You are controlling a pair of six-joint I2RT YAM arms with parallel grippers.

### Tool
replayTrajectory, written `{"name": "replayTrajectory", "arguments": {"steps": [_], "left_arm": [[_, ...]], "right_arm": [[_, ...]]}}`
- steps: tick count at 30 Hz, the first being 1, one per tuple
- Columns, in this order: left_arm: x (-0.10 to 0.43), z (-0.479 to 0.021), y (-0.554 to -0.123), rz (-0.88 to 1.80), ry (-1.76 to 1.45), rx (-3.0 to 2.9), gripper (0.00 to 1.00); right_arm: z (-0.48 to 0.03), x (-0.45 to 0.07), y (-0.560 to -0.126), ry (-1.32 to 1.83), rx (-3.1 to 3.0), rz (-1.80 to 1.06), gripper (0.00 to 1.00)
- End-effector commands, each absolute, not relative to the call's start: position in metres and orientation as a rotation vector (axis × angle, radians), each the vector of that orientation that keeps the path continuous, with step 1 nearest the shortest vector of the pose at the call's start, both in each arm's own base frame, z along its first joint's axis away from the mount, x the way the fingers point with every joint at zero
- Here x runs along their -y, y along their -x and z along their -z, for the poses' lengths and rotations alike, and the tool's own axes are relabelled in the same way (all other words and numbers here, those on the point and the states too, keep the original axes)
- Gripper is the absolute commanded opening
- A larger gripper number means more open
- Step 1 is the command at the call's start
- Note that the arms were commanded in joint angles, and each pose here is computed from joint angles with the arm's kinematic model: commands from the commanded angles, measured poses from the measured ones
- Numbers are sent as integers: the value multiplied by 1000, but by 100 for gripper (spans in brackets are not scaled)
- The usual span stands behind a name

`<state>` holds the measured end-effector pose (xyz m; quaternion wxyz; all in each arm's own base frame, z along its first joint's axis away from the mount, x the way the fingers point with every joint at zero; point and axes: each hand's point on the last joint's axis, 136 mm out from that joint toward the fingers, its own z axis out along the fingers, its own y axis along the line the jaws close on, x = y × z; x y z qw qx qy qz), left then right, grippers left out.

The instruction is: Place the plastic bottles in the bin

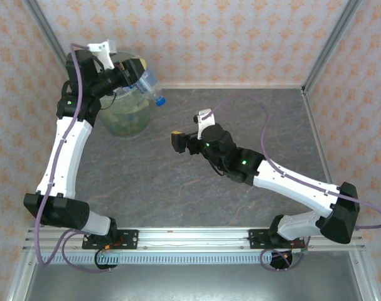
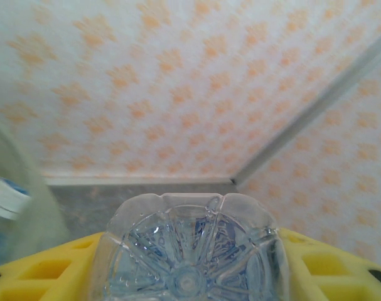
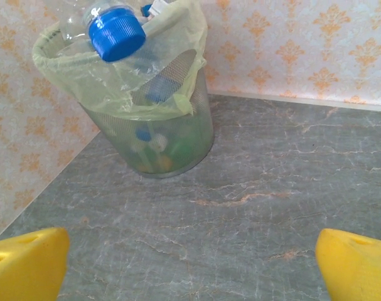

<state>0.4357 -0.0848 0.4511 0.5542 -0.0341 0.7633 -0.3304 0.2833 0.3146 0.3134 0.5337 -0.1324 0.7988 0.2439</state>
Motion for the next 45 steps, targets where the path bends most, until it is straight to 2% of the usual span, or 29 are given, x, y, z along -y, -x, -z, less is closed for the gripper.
{"name": "replayTrajectory", "arguments": {"steps": [1, 10, 15, 26, 35, 43, 45], "left_arm": [[50, -475, -448, 627, 163, -1728, 44], [-23, -517, -468, 281, 369, -1524, 45], [-45, -520, -480, 166, 430, -1440, 45], [-58, -473, -527, -32, 397, -1471, 47], [-42, -428, -572, -72, 314, -1560, 48], [-37, -426, -591, -69, 284, -1558, 48], [-35, -400, -608, -81, 260, -1618, 48]], "right_arm": [[-328, -300, -283, 255, -1874, -559, 100], [-332, -293, -281, 231, -1865, -557, 100], [-333, -297, -284, 240, -1870, -543, 100], [-325, -300, -293, 239, -1893, -486, 100], [-319, -296, -296, 217, -1912, -477, 100], [-311, -290, -295, 193, -1937, -463, 100], [-310, -288, -295, 187, -1942, -461, 100]]}}
